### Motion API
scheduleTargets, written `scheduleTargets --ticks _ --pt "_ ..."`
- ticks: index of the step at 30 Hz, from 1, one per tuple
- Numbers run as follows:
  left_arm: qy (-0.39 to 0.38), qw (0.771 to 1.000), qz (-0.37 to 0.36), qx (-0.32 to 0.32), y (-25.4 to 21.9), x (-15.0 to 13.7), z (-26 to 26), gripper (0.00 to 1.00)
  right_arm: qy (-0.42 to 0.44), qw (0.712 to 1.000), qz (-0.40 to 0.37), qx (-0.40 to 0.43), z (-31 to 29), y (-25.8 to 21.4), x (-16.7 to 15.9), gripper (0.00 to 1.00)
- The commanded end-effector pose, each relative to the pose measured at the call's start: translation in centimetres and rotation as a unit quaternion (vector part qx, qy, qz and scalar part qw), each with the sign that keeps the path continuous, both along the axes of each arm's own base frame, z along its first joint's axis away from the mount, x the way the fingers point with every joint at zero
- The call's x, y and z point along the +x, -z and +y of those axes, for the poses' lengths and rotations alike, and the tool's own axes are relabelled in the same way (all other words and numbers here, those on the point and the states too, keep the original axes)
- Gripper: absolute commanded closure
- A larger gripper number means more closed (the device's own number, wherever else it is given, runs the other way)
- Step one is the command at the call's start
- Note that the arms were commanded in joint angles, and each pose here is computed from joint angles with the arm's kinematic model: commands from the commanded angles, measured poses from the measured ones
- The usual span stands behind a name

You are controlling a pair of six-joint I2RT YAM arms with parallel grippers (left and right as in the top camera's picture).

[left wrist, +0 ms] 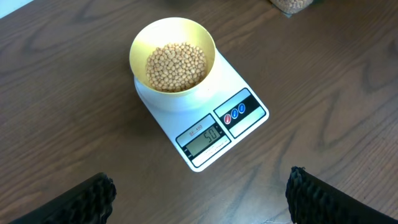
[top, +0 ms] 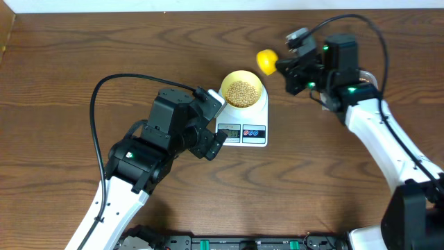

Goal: Scoop item into bowl and weigh 50g on scale
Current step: 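Move the scoop right back toward the chickpea tub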

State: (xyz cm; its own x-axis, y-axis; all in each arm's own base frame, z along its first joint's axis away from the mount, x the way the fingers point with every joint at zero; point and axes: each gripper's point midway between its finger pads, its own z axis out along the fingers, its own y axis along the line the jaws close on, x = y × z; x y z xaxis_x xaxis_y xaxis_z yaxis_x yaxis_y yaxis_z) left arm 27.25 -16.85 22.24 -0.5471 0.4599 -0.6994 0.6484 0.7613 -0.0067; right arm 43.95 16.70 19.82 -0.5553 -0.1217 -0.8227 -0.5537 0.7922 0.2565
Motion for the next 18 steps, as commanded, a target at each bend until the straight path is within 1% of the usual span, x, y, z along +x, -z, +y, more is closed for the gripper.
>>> scheduleTargets --ticks 1,6,10,13,18 --pt "-0.003 1.0 -0.008 -0.002 -0.5 0.1 0.2 0.1 0.07 0.997 -0.002 0.043 -2.2 -3.5 0.1 0.99" --pt "-0.003 1.0 -0.008 -0.002 -0.5 0.1 0.2 0.1 0.134 0.99 -0.037 0.034 -4.9 -6.2 0.3 0.99" --pt "-0.003 1.0 -0.008 -0.002 -0.5 0.1 0.2 0.1 0.177 0.983 -0.051 0.017 -6.6 -7.1 0.2 0.99" --pt "-0.003 1.0 -0.008 -0.002 -0.5 0.1 0.2 0.1 0.213 0.976 -0.04 0.01 -7.7 -6.9 0.1 0.99" --pt "-0.003 1.0 -0.008 -0.002 -0.5 0.1 0.2 0.1 0.292 0.956 -0.008 0.027 -9.7 -6.0 0.1 0.99"
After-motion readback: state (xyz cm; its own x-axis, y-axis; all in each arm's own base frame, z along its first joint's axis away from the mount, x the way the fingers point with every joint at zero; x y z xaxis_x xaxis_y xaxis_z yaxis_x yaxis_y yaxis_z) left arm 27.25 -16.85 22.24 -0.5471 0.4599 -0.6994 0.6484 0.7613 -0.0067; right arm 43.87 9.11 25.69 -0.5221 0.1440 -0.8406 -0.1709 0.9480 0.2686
